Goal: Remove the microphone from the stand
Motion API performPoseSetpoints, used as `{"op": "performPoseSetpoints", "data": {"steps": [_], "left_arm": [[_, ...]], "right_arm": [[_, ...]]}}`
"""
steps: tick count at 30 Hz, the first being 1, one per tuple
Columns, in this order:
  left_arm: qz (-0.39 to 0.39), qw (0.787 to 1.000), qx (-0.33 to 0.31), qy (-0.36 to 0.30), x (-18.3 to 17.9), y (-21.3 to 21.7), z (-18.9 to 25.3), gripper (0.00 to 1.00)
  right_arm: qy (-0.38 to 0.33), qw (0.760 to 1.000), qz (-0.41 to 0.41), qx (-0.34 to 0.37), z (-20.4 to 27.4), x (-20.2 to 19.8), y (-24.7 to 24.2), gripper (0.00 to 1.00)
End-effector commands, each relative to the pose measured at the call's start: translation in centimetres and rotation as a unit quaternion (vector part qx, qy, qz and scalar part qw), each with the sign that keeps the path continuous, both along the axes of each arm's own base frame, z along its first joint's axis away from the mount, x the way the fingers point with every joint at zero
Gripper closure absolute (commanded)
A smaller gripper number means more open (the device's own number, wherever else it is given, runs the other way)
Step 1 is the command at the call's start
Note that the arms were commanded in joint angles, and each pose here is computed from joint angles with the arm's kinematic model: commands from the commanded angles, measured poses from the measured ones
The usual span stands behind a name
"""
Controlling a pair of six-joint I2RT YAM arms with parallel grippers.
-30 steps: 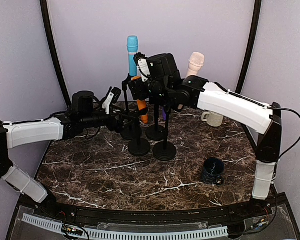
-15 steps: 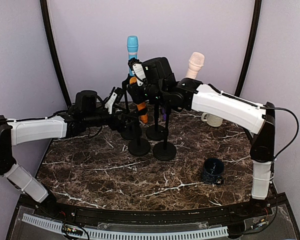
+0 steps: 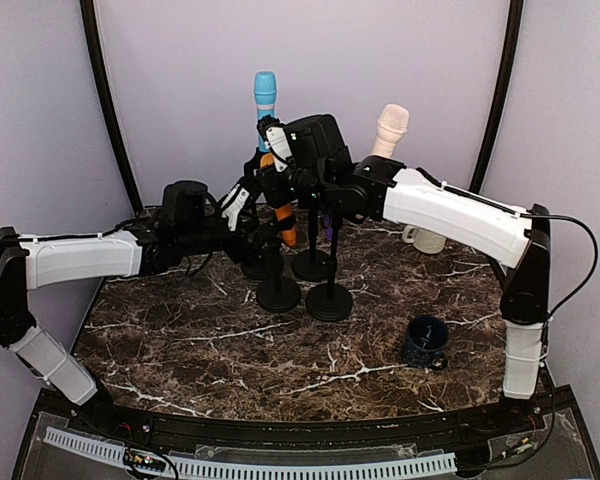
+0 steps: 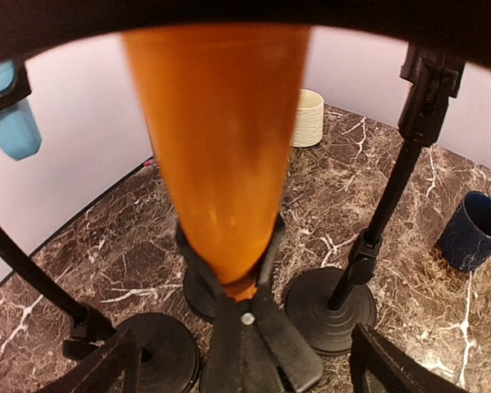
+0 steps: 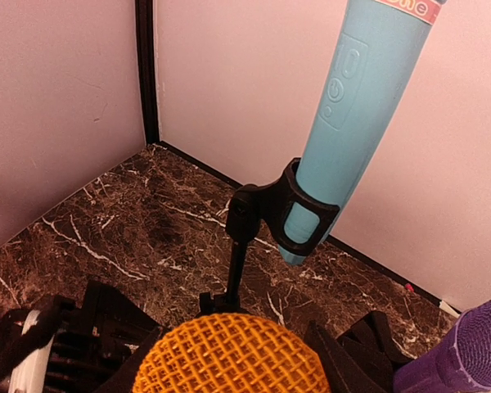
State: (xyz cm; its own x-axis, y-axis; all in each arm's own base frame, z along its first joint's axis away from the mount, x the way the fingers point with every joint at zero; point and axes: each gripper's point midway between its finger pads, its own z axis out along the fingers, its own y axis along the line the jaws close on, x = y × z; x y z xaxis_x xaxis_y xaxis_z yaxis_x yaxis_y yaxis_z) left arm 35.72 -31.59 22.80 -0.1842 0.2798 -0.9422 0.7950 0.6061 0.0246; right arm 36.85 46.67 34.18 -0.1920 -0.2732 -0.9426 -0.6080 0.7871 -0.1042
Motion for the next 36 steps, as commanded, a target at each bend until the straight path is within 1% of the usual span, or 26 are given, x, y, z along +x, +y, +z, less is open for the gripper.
{"op": "performPoseSetpoints", "data": {"steps": [1,5,11,13,14,15,17,18,19,21,23,27,32,33,34,35,36], "left_arm": [[0.029,0.998,0.036,-0.048,0.5,-0.2,1.0,0.11],[0.047,0.997,0.042,-0.046,1.0,0.2,0.8,0.16],[0.051,0.997,0.036,-0.052,0.8,0.2,1.2,0.23],[0.051,0.997,0.036,-0.053,0.8,0.2,1.3,0.29],[0.051,0.997,0.036,-0.053,0.7,0.2,1.3,0.34],[0.049,0.997,0.036,-0.053,0.6,0.2,1.3,0.37],[0.047,0.997,0.037,-0.050,0.5,0.2,1.3,0.54],[0.044,0.997,0.038,-0.047,0.5,0.1,1.1,0.59],[0.043,0.997,0.038,-0.046,0.4,0.1,1.1,0.66],[0.041,0.998,0.040,-0.040,0.3,0.1,0.8,0.75],[0.038,0.998,0.038,-0.038,0.1,0.0,0.7,0.78],[0.039,0.998,0.038,-0.032,0.0,0.1,0.4,0.81],[0.042,0.998,0.036,-0.020,-0.1,0.2,-0.2,0.81],[0.045,0.998,0.036,-0.015,0.0,0.2,-0.4,0.79],[0.046,0.998,0.036,-0.013,0.0,0.2,-0.5,0.75],[0.050,0.998,0.036,-0.010,0.1,0.3,-0.5,0.73],[0.051,0.998,0.035,-0.007,0.1,0.3,-0.6,0.67]], "right_arm": [[-0.022,0.999,-0.002,0.032,3.1,-0.3,-0.1,0.67],[-0.023,0.999,-0.002,0.034,3.3,-0.4,-0.1,0.67],[-0.023,0.999,-0.001,0.034,3.3,-0.5,0.0,0.67],[-0.025,0.999,-0.002,0.036,3.5,-0.5,-0.1,0.67],[-0.025,0.999,-0.001,0.037,3.5,-0.5,0.0,0.67],[-0.025,0.999,-0.001,0.037,3.5,-0.6,0.0,0.68],[-0.027,0.999,-0.002,0.039,3.7,-0.6,0.0,0.68],[-0.028,0.999,-0.001,0.039,3.8,-0.7,0.0,0.68],[-0.030,0.999,-0.003,0.039,3.9,-0.7,-0.1,0.68],[-0.034,0.999,-0.004,0.037,4.1,-0.8,-0.1,0.68],[-0.038,0.999,-0.008,0.037,4.4,-0.8,-0.2,0.68],[-0.050,0.998,-0.018,0.045,5.7,-0.9,-0.9,0.68],[-0.069,0.994,-0.008,0.082,9.2,-2.0,-2.0,0.69],[-0.074,0.993,-0.001,0.094,10.1,-2.5,-2.2,0.69],[-0.079,0.991,0.006,0.104,10.9,-3.0,-2.4,0.69],[-0.081,0.990,0.017,0.110,11.5,-3.5,-2.5,0.69],[-0.083,0.989,0.028,0.116,12.1,-4.1,-2.5,0.69]]}}
